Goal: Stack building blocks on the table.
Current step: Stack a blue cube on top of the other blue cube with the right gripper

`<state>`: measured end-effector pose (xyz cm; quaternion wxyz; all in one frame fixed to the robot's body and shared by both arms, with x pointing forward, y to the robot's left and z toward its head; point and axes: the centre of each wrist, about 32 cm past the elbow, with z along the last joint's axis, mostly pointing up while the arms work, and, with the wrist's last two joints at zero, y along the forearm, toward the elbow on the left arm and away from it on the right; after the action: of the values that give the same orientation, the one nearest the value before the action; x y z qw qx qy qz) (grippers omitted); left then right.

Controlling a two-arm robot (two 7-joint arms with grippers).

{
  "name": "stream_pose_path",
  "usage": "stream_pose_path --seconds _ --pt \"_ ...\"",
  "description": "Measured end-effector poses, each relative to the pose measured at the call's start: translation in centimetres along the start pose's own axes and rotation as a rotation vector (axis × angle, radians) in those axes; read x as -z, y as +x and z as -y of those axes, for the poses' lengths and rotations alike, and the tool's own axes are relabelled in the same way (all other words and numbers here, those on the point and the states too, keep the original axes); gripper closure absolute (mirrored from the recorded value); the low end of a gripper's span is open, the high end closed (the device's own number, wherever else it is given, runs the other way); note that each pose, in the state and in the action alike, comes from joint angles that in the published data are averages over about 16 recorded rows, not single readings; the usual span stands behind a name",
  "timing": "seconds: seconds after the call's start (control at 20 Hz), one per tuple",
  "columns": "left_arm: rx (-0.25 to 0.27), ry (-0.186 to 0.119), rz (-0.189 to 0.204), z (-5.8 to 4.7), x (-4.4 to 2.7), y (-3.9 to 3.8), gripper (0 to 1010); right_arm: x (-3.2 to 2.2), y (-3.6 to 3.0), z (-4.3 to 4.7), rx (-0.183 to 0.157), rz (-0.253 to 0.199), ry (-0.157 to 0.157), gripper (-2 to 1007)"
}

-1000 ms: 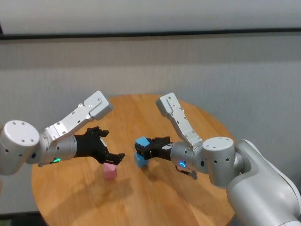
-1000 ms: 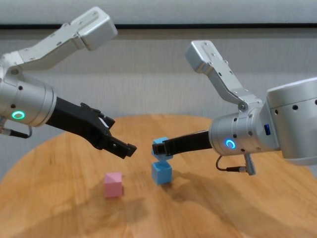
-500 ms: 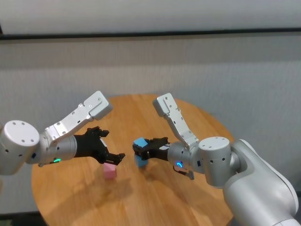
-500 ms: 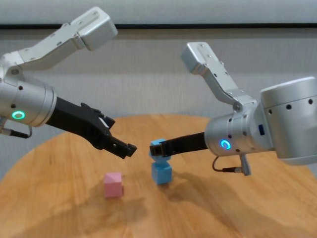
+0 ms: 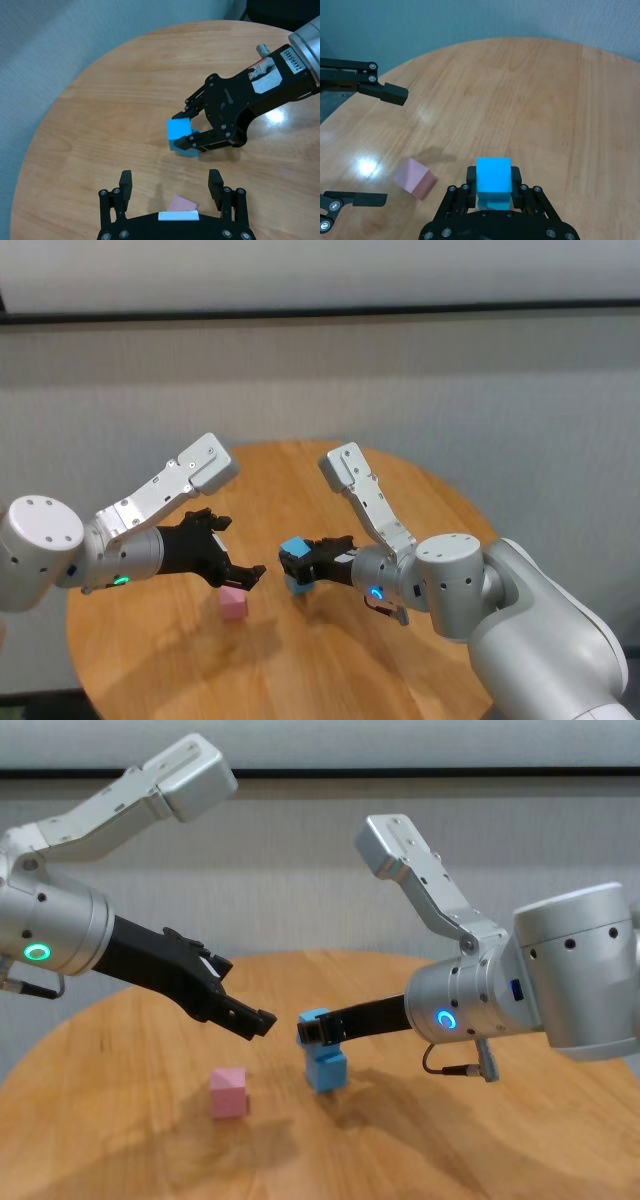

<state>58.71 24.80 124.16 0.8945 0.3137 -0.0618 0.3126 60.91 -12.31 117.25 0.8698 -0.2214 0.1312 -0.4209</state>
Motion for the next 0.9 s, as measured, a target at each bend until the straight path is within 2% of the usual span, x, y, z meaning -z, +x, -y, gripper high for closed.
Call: stream_pose_path --seconds 0.9 --pt "0.000 0.000 0.000 0.00 0.00 0.00 8 0.22 0.14 0.09 0.009 0.002 -0.004 637"
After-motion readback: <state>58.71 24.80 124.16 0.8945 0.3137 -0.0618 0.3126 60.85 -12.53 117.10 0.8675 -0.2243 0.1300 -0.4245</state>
